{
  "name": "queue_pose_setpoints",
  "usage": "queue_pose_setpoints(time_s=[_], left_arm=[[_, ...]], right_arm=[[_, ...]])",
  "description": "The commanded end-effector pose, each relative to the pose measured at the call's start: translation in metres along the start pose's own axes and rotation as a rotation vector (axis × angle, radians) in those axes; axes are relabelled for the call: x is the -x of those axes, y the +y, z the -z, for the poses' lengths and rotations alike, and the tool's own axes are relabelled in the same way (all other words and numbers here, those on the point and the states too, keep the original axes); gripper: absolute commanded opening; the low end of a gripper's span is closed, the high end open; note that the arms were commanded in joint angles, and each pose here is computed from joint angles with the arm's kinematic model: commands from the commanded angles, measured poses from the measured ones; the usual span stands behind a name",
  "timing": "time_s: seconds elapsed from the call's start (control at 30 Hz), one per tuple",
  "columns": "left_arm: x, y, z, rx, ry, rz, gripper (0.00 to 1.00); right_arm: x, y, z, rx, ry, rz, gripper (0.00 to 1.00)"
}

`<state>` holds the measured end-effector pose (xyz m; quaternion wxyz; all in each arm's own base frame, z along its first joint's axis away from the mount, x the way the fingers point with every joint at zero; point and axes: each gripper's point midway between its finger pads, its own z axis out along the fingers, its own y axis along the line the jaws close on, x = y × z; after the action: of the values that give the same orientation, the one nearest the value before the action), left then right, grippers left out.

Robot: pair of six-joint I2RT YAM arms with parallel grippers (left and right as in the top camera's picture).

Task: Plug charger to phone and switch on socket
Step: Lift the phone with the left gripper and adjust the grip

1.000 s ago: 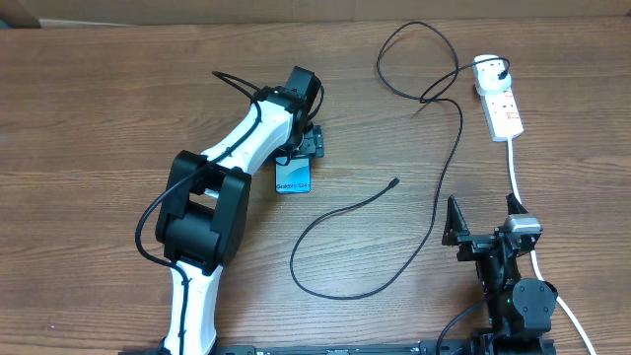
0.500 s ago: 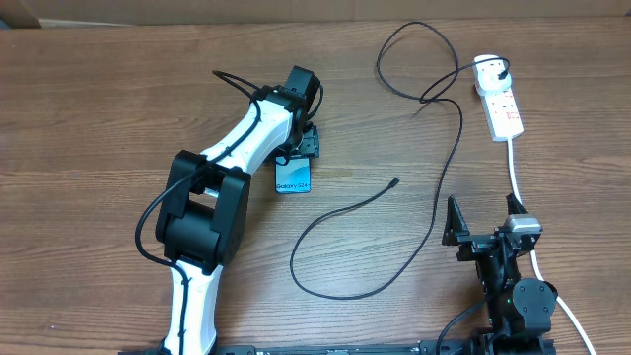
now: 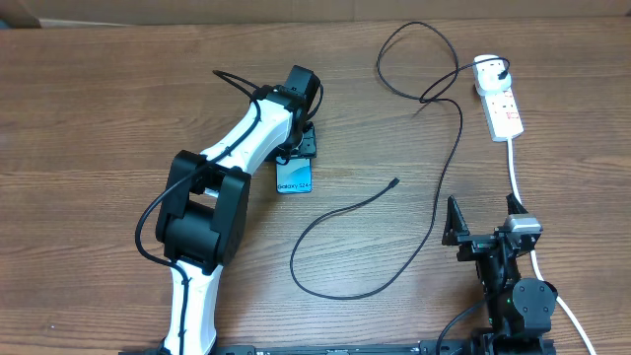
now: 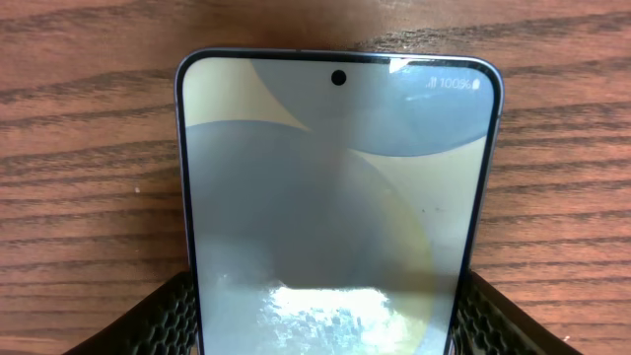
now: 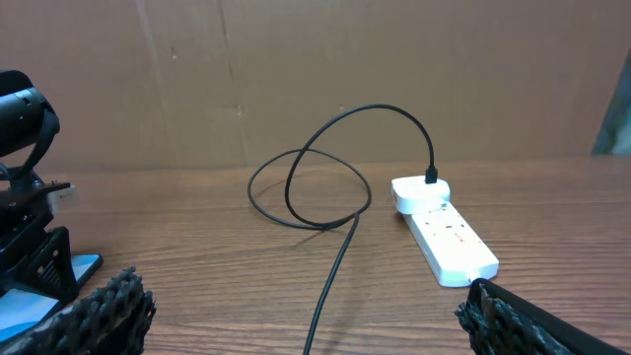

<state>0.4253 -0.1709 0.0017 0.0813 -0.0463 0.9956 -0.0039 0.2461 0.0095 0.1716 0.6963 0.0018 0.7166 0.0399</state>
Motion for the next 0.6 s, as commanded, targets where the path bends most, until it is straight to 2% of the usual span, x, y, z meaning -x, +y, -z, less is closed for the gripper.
queue_pose_setpoints(time_s=[0.0, 0.2, 0.57], left_arm=[[-0.025, 0.004, -0.033, 0.016, 0.110, -0.006, 0.54], [-0.026, 0.004, -0.033, 0.017, 0.112, -0.006, 0.56], [-0.025, 0.005, -0.018, 0.027, 0.133, -0.007, 0.52]], right_arm=[[-0.002, -0.001, 0.000, -0.004, -0.004, 0.004, 1.00], [-0.002, -0.001, 0.000, -0.004, -0.004, 0.004, 1.00], [-0.002, -0.001, 0.000, -0.004, -0.004, 0.004, 1.00]])
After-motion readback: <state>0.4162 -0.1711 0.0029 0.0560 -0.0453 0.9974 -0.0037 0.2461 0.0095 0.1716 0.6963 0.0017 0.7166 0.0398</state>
